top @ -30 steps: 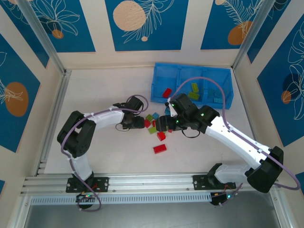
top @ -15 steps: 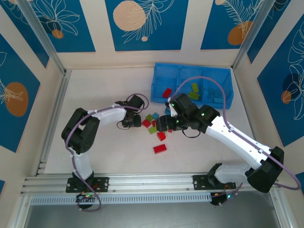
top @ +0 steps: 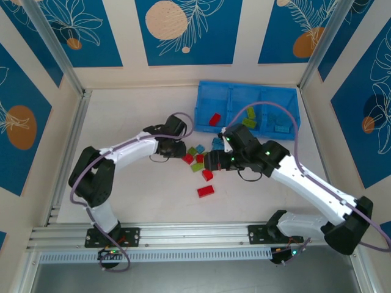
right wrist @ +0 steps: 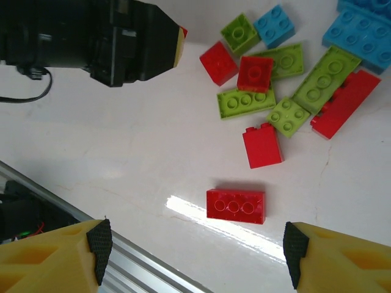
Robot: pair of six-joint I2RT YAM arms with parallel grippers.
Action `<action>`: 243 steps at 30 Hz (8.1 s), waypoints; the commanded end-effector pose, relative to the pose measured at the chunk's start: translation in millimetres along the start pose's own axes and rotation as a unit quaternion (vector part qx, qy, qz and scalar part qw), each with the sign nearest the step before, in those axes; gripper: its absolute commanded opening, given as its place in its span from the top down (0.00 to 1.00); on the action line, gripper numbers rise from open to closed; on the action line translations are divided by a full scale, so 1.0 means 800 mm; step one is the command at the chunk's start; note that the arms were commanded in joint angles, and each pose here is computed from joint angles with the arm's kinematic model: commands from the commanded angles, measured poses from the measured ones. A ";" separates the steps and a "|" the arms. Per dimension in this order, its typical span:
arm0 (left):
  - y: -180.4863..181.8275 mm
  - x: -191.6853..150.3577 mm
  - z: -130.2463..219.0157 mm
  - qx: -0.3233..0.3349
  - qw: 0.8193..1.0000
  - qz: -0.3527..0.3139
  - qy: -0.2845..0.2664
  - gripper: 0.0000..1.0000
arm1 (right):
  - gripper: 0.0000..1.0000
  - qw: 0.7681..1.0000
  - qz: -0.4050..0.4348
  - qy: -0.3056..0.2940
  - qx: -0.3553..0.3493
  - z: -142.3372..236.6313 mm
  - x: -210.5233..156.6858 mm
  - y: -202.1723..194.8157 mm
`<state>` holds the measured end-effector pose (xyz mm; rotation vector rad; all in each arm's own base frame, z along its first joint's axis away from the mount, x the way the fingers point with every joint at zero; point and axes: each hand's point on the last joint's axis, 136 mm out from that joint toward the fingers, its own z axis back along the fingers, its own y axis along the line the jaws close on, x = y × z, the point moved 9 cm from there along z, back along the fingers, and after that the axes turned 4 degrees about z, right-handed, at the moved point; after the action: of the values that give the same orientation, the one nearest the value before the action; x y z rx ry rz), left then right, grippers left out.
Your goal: Sort the legos into containers by color
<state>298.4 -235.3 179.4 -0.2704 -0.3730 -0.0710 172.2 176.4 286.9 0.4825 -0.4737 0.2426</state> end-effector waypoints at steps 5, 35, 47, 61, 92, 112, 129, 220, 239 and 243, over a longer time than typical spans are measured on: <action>-0.088 0.106 0.040 -0.040 0.988 -0.076 -0.126 0.78 | 0.23 0.992 -0.065 -0.106 -0.016 0.045 0.001 -0.022; -0.084 0.093 0.198 -0.171 0.944 -0.147 -0.240 0.50 | 0.21 0.988 -0.128 -0.014 -0.083 -0.023 -0.015 -0.060; 0.012 -0.086 0.278 -0.208 0.879 -0.382 -0.195 0.22 | 0.30 0.982 -0.169 0.052 -0.065 -0.145 0.010 -0.110; 0.030 -0.117 0.256 -0.212 0.823 -0.478 -0.222 0.00 | 0.66 0.969 -0.203 0.084 -0.111 -0.189 -0.004 -0.157; 0.046 -0.119 0.245 -0.162 0.840 -0.458 -0.242 0.00 | 0.65 0.988 -0.041 -0.087 -0.123 -0.179 0.285 -0.098; 0.043 -0.116 0.241 -0.165 0.842 -0.459 -0.229 0.00 | 0.26 0.978 -0.129 -0.096 -0.132 -0.088 0.083 -0.077; 0.045 -0.116 0.241 -0.164 0.843 -0.459 -0.227 0.00 | 0.02 0.957 -0.157 0.062 -0.235 -0.232 0.084 -0.141; -0.083 -0.013 -0.004 0.004 0.999 0.033 0.004 0.32 | 0.08 0.992 -0.112 -0.041 -0.045 0.024 -0.036 -0.060; -0.103 -0.027 -0.076 0.066 0.996 -0.017 0.061 0.42 | 0.08 0.988 -0.140 -0.056 -0.042 0.031 -0.051 -0.076; -0.102 -0.031 -0.081 0.073 0.995 -0.024 0.065 0.45 | 0.08 0.987 -0.142 -0.055 -0.043 0.032 -0.052 -0.076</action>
<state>291.8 -326.5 135.0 -0.1328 -0.2723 -0.0767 149.4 108.7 264.9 0.4715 -0.5284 -0.0624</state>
